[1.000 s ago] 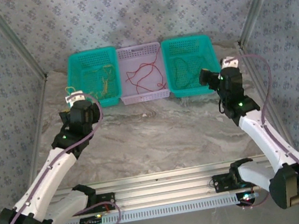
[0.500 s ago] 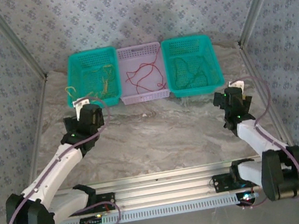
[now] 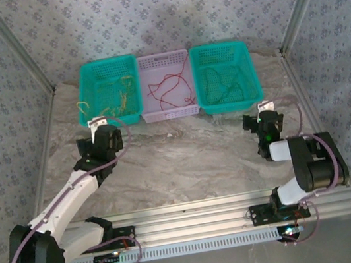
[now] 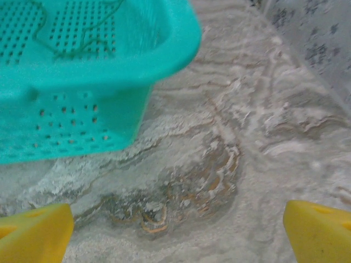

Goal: Untangle the cables

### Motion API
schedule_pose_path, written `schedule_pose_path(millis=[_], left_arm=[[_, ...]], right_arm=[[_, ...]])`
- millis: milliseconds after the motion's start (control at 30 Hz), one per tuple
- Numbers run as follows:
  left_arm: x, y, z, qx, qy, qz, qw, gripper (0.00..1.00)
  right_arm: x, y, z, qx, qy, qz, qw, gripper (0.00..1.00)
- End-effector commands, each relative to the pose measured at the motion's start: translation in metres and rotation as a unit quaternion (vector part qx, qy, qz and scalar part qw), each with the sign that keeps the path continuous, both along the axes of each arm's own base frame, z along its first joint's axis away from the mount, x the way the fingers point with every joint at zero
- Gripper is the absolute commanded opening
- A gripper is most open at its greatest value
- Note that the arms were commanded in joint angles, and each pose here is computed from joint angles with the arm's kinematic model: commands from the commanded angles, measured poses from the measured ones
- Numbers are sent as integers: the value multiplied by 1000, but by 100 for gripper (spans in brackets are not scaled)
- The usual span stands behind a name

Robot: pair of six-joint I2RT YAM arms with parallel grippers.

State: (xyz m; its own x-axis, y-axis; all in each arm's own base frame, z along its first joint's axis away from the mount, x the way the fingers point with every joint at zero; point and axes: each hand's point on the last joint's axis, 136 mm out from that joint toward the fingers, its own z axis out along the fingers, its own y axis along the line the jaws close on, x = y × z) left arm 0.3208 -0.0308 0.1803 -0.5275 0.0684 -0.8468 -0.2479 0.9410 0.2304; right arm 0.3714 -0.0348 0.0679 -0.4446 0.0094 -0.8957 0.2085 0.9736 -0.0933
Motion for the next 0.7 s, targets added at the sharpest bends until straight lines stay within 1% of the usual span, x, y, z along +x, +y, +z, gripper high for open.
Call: schedule_pose_path(millis=[0, 133, 267, 333, 400, 467, 600, 667], left_arm=[[4, 4, 7, 2, -23, 8, 1000, 100], [8, 13, -5, -8, -17, 19, 1000, 100], [12, 39, -22, -63, -32, 54, 996, 100], [14, 52, -26, -77, -48, 66, 994, 100], [21, 58, -30, -78, -64, 52, 994, 100], [27, 65, -32, -89, -82, 51, 991, 100], [42, 72, -47, -86, -82, 37, 992, 100], [49, 71, -54, -66, -81, 22, 994, 100]], right_arm=[[14, 4, 20, -8, -42, 19, 999, 100], [14, -1, 19, 3, -44, 13, 999, 100], [12, -6, 21, -7, -48, -12, 999, 100], [12, -6, 21, -9, -49, -12, 999, 100], [12, -6, 22, -9, -50, -12, 999, 100], [12, -6, 22, -9, -49, -11, 999, 100], [12, -5, 22, -8, -49, -11, 999, 100], [12, -6, 21, -7, -48, -10, 999, 100]])
